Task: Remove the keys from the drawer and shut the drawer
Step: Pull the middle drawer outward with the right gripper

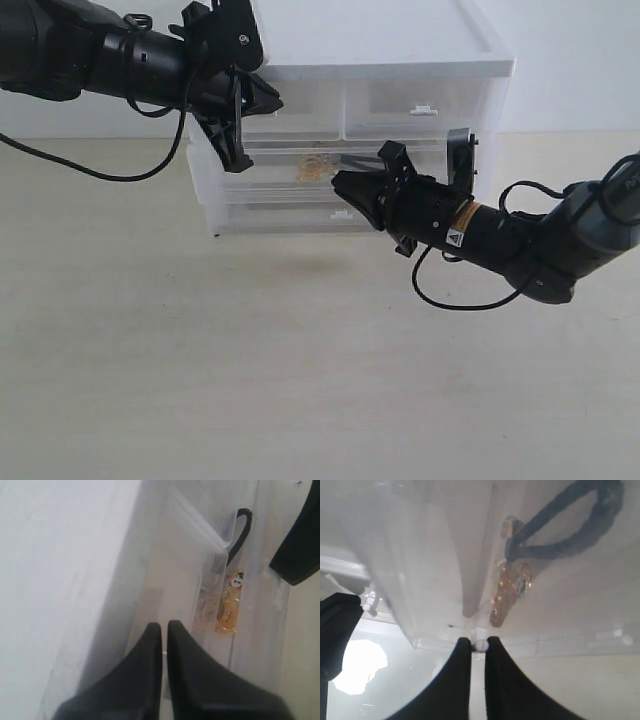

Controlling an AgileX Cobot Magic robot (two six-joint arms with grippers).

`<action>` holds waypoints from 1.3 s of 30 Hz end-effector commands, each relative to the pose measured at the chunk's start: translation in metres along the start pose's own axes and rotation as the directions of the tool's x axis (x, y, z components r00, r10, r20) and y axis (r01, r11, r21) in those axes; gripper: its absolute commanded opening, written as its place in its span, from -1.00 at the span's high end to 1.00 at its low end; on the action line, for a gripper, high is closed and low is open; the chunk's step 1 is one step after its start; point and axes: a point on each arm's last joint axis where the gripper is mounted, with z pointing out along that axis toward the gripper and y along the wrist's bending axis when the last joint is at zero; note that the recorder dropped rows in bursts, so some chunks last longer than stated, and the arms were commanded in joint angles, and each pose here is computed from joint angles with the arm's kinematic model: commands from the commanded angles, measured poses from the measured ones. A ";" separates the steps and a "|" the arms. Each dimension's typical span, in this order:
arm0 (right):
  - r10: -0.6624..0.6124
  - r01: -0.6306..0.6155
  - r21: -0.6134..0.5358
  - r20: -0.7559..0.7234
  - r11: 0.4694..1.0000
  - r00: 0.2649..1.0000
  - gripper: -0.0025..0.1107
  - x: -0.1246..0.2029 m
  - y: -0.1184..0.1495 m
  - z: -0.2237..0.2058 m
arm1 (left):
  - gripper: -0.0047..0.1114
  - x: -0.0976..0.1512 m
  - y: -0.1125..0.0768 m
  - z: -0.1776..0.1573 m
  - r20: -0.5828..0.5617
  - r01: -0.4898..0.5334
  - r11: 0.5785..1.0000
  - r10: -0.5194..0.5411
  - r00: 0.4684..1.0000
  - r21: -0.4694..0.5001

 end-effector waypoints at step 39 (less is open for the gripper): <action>-0.176 0.178 0.021 -0.072 0.984 0.982 0.96 0.046 0.040 -0.051 | 0.85 0.011 0.015 0.001 -0.074 0.009 0.992 -0.018 0.997 -0.126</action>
